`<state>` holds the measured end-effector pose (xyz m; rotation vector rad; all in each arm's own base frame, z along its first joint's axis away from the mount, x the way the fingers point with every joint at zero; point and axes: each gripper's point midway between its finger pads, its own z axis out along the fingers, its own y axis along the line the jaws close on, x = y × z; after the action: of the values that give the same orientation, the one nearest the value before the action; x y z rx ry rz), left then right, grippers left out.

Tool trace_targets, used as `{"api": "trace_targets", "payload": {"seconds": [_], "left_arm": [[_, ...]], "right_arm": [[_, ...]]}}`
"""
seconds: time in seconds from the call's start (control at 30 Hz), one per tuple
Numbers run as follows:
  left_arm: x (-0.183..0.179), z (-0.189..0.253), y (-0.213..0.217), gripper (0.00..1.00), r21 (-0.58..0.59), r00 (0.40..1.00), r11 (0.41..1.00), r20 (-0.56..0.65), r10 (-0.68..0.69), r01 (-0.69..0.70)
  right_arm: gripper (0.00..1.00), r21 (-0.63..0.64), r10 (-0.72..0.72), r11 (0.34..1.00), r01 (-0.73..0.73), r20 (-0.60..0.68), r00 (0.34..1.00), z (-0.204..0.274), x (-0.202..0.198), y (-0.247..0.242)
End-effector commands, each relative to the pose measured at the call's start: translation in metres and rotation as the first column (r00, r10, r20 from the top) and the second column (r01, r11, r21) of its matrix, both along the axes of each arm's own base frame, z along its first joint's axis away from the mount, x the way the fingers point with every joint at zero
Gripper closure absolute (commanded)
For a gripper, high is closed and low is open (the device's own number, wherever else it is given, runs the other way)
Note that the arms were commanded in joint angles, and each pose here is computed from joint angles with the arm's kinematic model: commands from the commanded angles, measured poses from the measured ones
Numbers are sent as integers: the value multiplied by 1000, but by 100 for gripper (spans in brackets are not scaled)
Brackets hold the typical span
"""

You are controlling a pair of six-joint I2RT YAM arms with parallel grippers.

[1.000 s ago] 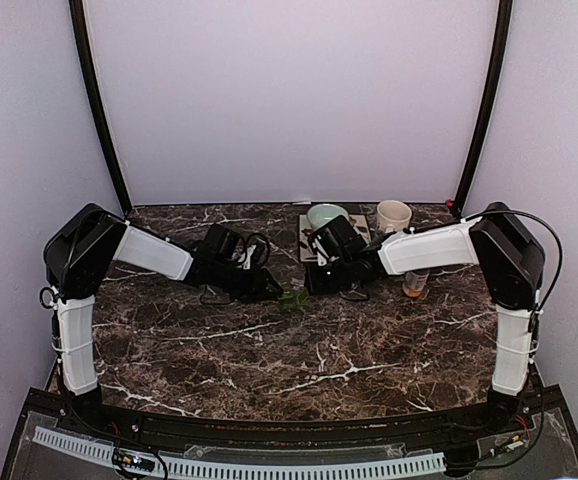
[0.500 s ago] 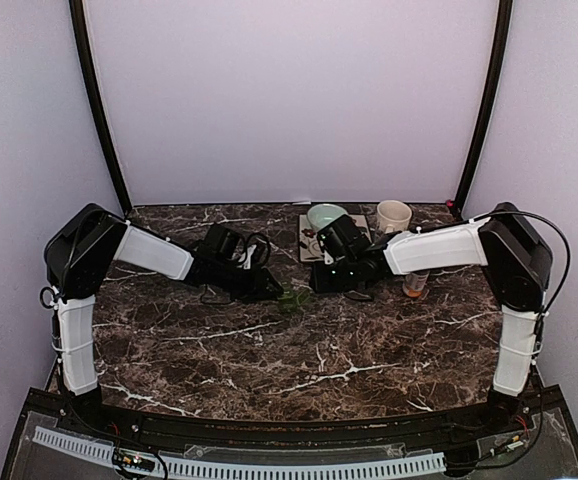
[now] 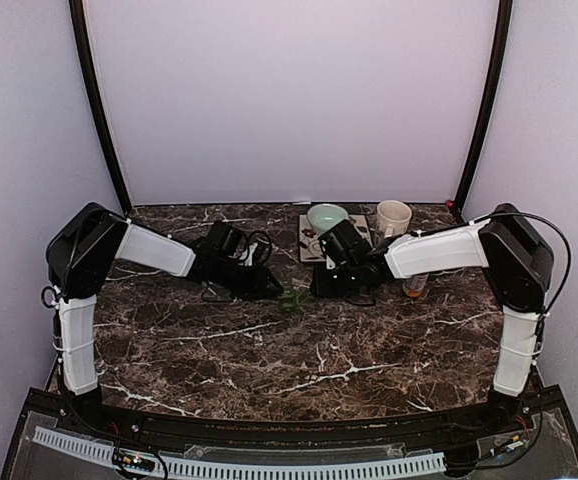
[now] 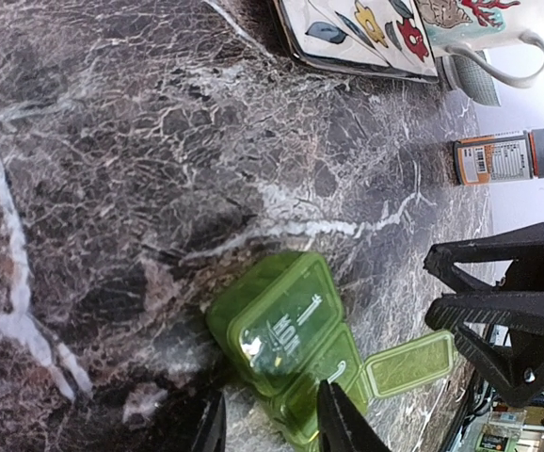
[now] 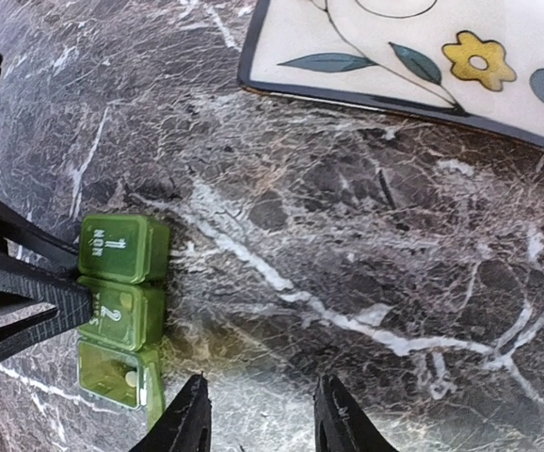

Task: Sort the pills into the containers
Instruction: Hold the pill container at the center of the board, then close the lid of the pill container on the pill container.

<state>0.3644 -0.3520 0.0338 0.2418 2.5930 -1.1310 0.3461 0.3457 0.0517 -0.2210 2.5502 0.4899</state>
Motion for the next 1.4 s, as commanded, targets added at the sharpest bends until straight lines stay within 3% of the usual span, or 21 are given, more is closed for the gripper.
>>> {"api": "trace_targets", "payload": {"seconds": [0.0, 1.37], "left_arm": [[0, -5, 1, 66, 48, 1000, 999, -1, -5, 5], [-16, -8, -15, 68, 90, 998, 994, -2, -61, 61]], "right_arm": [[61, 64, 7, 998, -8, 7, 1000, 13, -8, 11], [61, 255, 75, 966, -44, -111, 991, 15, -31, 51]]}}
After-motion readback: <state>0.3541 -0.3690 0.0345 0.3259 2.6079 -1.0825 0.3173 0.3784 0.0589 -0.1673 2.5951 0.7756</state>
